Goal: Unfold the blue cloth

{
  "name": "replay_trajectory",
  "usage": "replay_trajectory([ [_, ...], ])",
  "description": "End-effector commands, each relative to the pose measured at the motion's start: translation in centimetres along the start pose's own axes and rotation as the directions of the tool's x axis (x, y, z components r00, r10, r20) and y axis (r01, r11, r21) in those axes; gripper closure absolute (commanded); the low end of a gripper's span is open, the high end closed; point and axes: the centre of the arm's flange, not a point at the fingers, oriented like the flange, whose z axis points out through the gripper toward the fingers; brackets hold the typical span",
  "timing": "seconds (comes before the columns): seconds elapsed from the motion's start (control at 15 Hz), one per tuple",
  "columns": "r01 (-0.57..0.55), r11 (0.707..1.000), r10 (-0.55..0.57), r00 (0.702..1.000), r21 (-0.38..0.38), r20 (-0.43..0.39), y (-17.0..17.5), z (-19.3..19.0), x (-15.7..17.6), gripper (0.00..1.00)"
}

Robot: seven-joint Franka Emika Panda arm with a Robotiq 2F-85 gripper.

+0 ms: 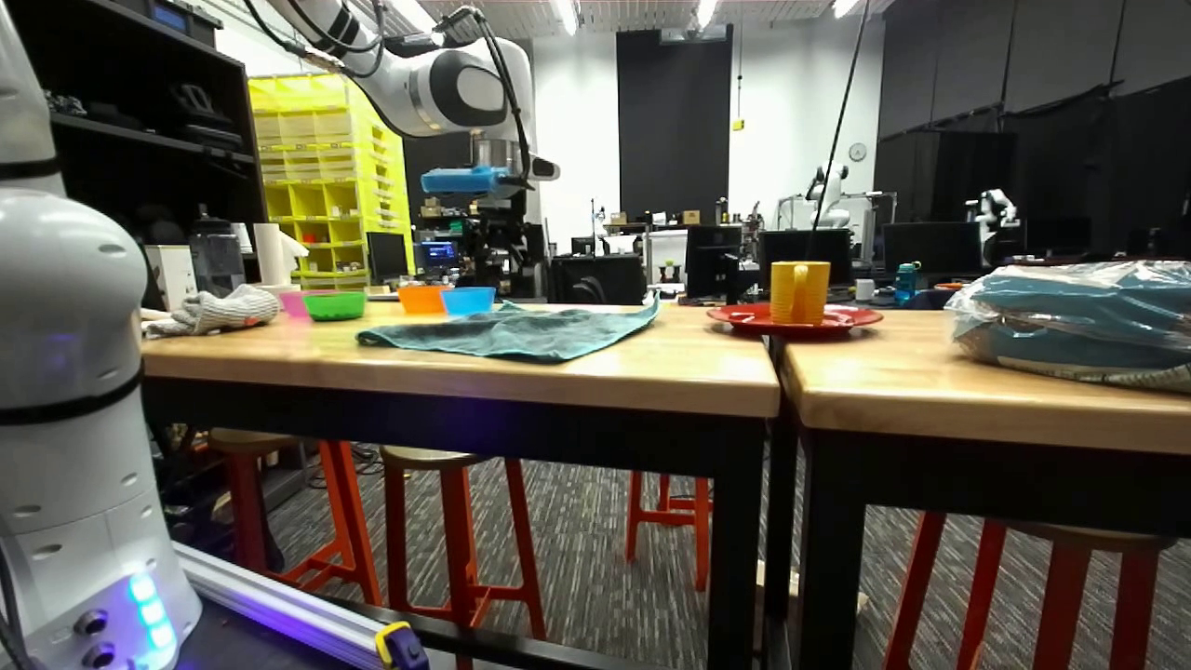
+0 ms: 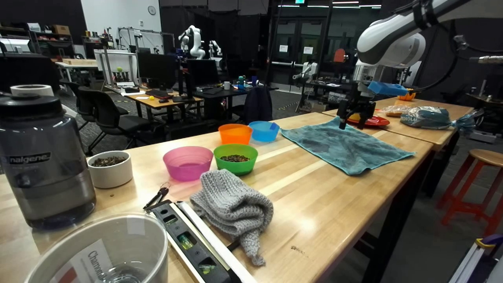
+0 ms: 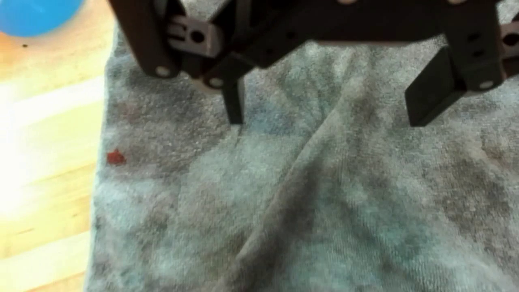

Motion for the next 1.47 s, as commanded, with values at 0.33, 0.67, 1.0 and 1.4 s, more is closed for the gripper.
replay_trajectory([
  [0.33, 0.029, 0.999, -0.029, 0.999, 0.016, -0.025, -0.7, -1.3, -7.4, 0.00],
  [0.67, 0.051, 0.999, -0.051, 0.998, 0.003, -0.039, -0.9, -1.9, -9.9, 0.00],
  [1.0, 0.075, 0.997, -0.075, 0.996, 0.000, -0.047, -1.1, -2.7, -12.4, 0.00],
  [1.4, 0.085, 0.996, -0.086, 0.995, -0.028, -0.051, -1.6, -2.7, -15.2, 0.00],
])
